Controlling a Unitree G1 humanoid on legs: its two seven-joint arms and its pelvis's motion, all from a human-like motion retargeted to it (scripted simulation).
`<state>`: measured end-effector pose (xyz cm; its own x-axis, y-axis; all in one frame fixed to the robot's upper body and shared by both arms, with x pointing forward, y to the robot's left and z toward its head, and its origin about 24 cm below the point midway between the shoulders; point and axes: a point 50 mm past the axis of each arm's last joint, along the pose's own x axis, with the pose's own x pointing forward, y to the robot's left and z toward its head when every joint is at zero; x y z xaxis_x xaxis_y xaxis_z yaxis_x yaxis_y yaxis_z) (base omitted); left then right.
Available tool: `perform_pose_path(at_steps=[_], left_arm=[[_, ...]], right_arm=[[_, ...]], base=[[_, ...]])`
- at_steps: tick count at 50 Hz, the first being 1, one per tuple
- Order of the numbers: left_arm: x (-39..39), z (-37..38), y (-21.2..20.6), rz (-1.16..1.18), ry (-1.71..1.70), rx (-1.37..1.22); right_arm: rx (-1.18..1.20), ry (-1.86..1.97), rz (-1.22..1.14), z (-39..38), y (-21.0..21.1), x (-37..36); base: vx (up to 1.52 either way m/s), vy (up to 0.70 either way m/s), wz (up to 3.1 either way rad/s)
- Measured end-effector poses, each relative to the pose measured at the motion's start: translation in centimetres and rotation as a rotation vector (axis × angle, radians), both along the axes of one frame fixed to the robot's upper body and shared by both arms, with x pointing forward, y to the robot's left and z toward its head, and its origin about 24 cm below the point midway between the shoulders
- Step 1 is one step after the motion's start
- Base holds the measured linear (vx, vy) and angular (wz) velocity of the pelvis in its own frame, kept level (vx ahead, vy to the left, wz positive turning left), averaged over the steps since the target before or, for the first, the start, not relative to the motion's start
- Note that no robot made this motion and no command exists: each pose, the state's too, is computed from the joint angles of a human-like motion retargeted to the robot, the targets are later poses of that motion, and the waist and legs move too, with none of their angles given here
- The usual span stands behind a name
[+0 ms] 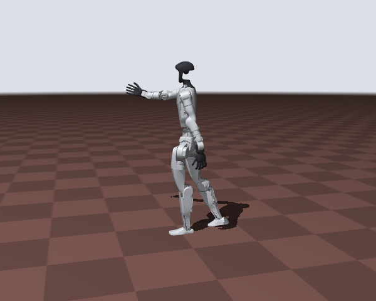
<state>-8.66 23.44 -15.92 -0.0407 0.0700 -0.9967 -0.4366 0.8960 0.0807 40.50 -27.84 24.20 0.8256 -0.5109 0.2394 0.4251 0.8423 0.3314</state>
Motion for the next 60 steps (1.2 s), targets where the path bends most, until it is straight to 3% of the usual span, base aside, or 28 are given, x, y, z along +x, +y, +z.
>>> perform_pose_path(at_steps=[3, 5, 9, 12, 16, 20, 23, 28, 33, 37, 40, 44, 50, 55, 60], left_arm=[[13.3, -1.1, -1.0, -0.213, -0.241, 0.007], [24.1, 1.2, -1.8, -0.409, -0.446, 0.019], [43.1, 14.9, -4.4, -0.697, -0.911, 0.169], [50.3, 28.6, -6.6, -0.736, -1.270, 0.345], [52.0, 43.2, -6.9, -0.766, -1.562, 0.586], [50.8, 50.3, -5.5, -0.830, -1.604, 0.792], [50.6, 51.5, -6.5, -0.868, -1.631, 0.810], [51.9, 44.4, -10.3, -0.881, -1.644, 0.531], [49.2, 25.5, -11.3, -0.920, -1.286, 0.235], [34.5, 6.5, -6.2, -0.873, -0.690, -0.075], [18.9, -0.1, -2.2, -0.722, -0.292, -0.163], [0.3, 0.3, 0.1, -0.550, 0.075, -0.311], [-17.8, 9.9, 1.4, -0.193, 0.473, -0.357], [-20.9, 12.1, -1.0, -0.075, 0.562, -0.407], [-12.2, 4.5, -2.6, -0.125, 0.318, -0.289]], right_arm=[[-0.036, 0.429, 0.127, -16.1, 1.0, -3.1], [-0.076, 0.819, 0.272, -26.3, 1.3, -9.2], [0.113, 1.545, 0.487, -39.3, 3.1, -28.2], [0.465, 1.809, 0.450, -41.5, 6.4, -42.2], [0.779, 2.026, 0.469, -38.9, 10.3, -55.9], [0.900, 2.251, 0.555, -34.3, 11.4, -64.3], [0.960, 2.256, 0.508, -33.3, 11.9, -65.7], [0.863, 2.119, 0.480, -37.0, 11.3, -59.9], [0.517, 1.912, 0.420, -41.3, 7.5, -45.6], [0.284, 1.457, 0.256, -38.8, 3.6, -26.7], [0.270, 0.941, 0.131, -29.5, 2.1, -11.7], [0.346, 0.230, 0.065, -10.7, 1.4, -0.7], [0.159, -0.285, 0.011, 10.1, -0.6, -1.3], [0.066, -0.303, -0.011, 14.4, -0.2, -2.4], [0.137, -0.146, 0.081, 6.2, 3.1, 0.8]], base=[[0.36, 0.24, 2.12], [0.31, 0.15, 2.28], [0.41, 0.06, 2.34], [0.45, 0.02, 1.70], [0.48, -0.05, 0.72], [0.49, -0.11, 0.18], [0.47, -0.10, 0.16], [0.51, -0.12, 0.65], [0.59, -0.24, -0.60], [0.41, -0.25, -0.94], [0.41, -0.12, -0.67], [0.49, -0.05, -0.99], [0.53, 0.03, -0.05], [0.55, 0.08, 0.15], [0.65, 0.13, -1.21]])
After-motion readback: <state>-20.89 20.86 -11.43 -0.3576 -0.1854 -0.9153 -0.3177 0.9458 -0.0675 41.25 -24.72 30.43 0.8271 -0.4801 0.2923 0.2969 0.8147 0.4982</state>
